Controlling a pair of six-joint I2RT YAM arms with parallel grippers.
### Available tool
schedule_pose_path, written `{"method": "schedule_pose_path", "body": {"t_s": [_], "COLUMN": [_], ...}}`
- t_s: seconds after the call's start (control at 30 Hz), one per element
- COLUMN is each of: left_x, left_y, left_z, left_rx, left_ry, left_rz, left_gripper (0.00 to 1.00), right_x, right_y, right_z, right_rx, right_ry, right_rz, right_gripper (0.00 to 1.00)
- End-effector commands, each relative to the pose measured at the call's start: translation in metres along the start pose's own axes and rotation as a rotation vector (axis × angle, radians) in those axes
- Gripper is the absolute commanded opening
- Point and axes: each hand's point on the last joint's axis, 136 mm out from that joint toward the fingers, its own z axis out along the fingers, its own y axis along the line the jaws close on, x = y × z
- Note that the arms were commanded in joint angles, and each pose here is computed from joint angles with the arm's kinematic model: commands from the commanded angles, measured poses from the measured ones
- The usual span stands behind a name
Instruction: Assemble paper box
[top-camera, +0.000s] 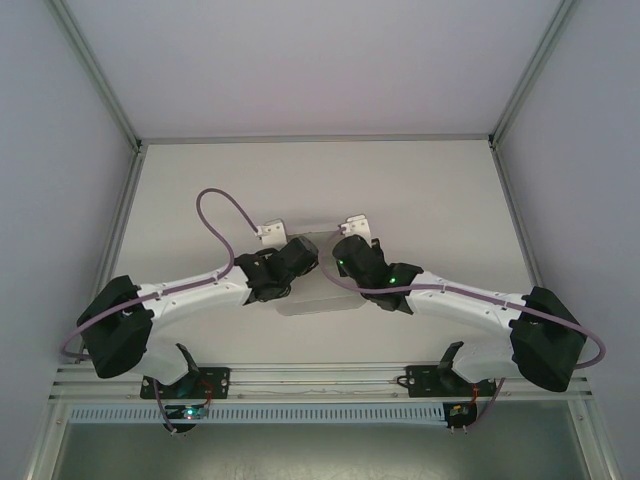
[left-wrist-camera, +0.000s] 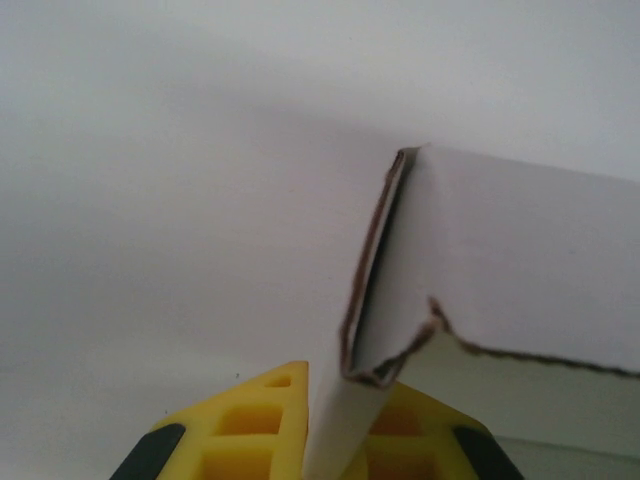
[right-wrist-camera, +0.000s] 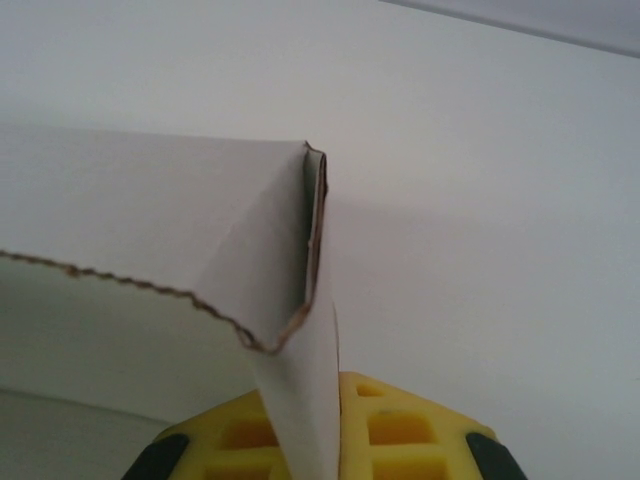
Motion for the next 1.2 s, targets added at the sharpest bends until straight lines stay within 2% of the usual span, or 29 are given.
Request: {"method": "schedule_pose_path", "body": {"t_s": [0.0, 0.1, 0.27, 0.47, 0.6, 0.63, 0.7, 0.8, 0.97, 1.03, 1.17], "left_x": [0.009, 0.004, -0.006, -0.019, -0.023, -0.024, -0.027, -0.027, -0.028, -0.025, -0.01], "left_y": [0.113, 0.082, 0.023, 0.022, 0.024, 0.025, 0.028, 0.03, 0.032, 0.03, 0.026], "left_z": [0.01, 0.011, 0.003, -0.009, -0.016, -0.018, -0.021, -0.025, -0.033, -0.035, -0.036], "left_rx": [-0.37, -0.213, 0.099, 0.113, 0.12, 0.116, 0.108, 0.114, 0.128, 0.143, 0.172], "left_ry": [0.011, -0.012, -0.093, -0.144, -0.164, -0.168, -0.175, -0.177, -0.175, -0.158, -0.05], "left_rz": [0.329, 0.29, 0.281, 0.277, 0.278, 0.281, 0.285, 0.291, 0.325, 0.365, 0.526], "left_gripper": [0.0, 0.0, 0.02, 0.03, 0.0, 0.0, 0.0, 0.0, 0.0, 0.0, 0.02], "right_x": [-0.007, -0.006, -0.005, -0.017, -0.016, -0.017, -0.02, -0.032, -0.047, -0.048, -0.036], "right_y": [-0.076, -0.062, -0.011, 0.0, 0.02, 0.027, 0.038, 0.047, 0.042, 0.034, 0.002], "right_z": [-0.012, -0.006, 0.003, -0.007, -0.017, -0.021, -0.03, -0.046, -0.075, -0.084, -0.093], "right_rx": [0.331, 0.283, 0.026, -0.038, -0.182, -0.228, -0.313, -0.408, -0.484, -0.485, -0.402], "right_ry": [-0.073, -0.059, -0.07, -0.119, -0.11, -0.108, -0.112, -0.154, -0.237, -0.254, -0.254], "right_rz": [-0.03, -0.046, -0.008, 0.019, 0.009, 0.009, 0.016, 0.037, 0.068, 0.09, 0.145], "right_gripper": [0.0, 0.0, 0.03, 0.11, 0.35, 0.48, 0.97, 0.98, 0.98, 0.98, 0.98]}}
